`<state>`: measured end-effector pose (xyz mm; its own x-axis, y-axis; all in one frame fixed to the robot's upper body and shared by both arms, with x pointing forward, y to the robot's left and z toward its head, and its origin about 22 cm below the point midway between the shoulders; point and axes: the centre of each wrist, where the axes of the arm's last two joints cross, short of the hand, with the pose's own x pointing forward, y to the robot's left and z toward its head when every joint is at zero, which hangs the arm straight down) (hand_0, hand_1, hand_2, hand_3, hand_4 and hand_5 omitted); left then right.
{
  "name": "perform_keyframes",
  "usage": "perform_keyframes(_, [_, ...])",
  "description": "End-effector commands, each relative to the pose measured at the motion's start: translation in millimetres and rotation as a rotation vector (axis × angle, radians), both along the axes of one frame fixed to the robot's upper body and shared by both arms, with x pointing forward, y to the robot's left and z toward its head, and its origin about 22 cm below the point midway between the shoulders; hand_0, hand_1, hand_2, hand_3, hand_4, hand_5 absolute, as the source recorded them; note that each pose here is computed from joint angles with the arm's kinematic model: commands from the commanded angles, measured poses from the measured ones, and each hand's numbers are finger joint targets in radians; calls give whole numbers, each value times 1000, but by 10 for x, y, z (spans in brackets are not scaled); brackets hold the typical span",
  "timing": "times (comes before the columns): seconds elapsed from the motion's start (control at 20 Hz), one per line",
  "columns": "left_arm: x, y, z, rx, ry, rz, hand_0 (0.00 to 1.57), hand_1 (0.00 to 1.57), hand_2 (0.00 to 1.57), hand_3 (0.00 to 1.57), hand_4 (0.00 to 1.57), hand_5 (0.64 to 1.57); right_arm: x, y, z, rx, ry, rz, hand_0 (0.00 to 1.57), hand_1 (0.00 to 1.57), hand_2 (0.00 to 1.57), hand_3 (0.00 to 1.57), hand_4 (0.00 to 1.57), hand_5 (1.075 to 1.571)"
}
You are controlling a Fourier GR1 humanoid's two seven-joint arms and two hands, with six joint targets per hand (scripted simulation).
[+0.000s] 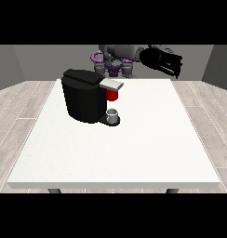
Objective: Insert the coffee pod into the coffee machine and close the lid
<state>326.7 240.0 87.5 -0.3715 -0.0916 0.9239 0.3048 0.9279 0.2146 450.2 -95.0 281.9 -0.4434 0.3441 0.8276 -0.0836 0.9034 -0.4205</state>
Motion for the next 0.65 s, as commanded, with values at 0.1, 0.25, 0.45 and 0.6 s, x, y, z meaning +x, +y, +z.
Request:
perform_keyframes(0.1, [-34, -180, 127, 20, -3, -39, 0, 0, 0, 0, 258, 1571, 44, -68, -80, 29, -25, 36, 0, 0, 0, 0, 0, 1571])
perform_keyframes(0.25, [-136, -95, -157, 17, 32, -8, 0, 0, 0, 0, 266, 1571, -6, 94, -300, 50, -29, 105, 0, 0, 0, 0, 0, 1571])
perform_keyframes(0.45, [-214, 105, -464, -10, 153, 47, 0, 0, 0, 0, 266, 1571, -146, 354, -810, 76, 39, 215, 0, 0, 0, 0, 181, 1571])
perform_keyframes(0.6, [-285, 69, -705, 1, 201, 72, 0, 0, 0, 0, 266, 1571, -230, 310, -1154, 104, 74, 216, 0, 0, 0, 0, 259, 1571])
